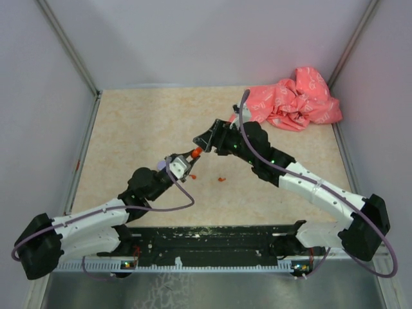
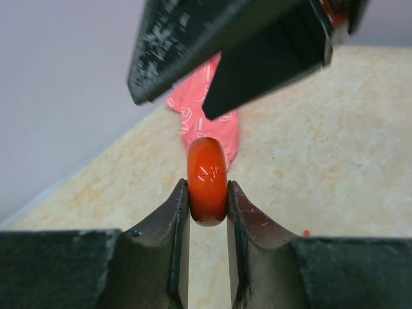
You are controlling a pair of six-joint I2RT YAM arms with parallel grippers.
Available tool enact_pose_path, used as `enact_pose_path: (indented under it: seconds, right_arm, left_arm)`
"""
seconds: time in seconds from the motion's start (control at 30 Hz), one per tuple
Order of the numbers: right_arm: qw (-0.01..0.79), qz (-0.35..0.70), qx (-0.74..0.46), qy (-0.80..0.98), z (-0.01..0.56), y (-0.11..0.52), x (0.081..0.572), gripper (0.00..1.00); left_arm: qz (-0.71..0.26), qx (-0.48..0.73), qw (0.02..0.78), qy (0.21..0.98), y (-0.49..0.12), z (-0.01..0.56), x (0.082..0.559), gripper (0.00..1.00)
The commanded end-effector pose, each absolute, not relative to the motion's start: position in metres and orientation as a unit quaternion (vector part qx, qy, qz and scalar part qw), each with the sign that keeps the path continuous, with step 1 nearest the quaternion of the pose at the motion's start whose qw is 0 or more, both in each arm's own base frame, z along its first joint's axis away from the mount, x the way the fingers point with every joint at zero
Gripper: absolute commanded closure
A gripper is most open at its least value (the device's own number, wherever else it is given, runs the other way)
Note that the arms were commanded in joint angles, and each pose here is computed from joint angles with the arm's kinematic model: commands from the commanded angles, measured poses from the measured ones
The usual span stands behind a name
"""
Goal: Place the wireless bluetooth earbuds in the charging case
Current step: Pick up the charging case at the center of the board.
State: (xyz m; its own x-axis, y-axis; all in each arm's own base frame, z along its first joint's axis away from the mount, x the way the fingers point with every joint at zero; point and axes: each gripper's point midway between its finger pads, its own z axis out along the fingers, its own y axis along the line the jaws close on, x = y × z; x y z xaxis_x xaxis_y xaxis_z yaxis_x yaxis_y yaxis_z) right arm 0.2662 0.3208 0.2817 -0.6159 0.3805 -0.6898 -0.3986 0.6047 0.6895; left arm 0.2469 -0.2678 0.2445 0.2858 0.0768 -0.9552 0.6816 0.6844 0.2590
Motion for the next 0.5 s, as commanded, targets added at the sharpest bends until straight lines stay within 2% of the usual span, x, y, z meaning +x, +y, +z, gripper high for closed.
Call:
enact_pose_path:
  seconds: [0.0,0.47]
  right_arm:
    - [0.437,0.454,-0.035,0.776,0.312,0.312,0.26,0.26]
    - [0.369,0.44,-0.026,0.818,0.276,0.321,0.254,0.36]
  left_arm:
    - [-0.096,0.416,0.745,0.512,-0.262,0.242,0.249,1.0]
    - [0.032,0.458,0.764,0.454,-0.267,0.249,0.249,1.0]
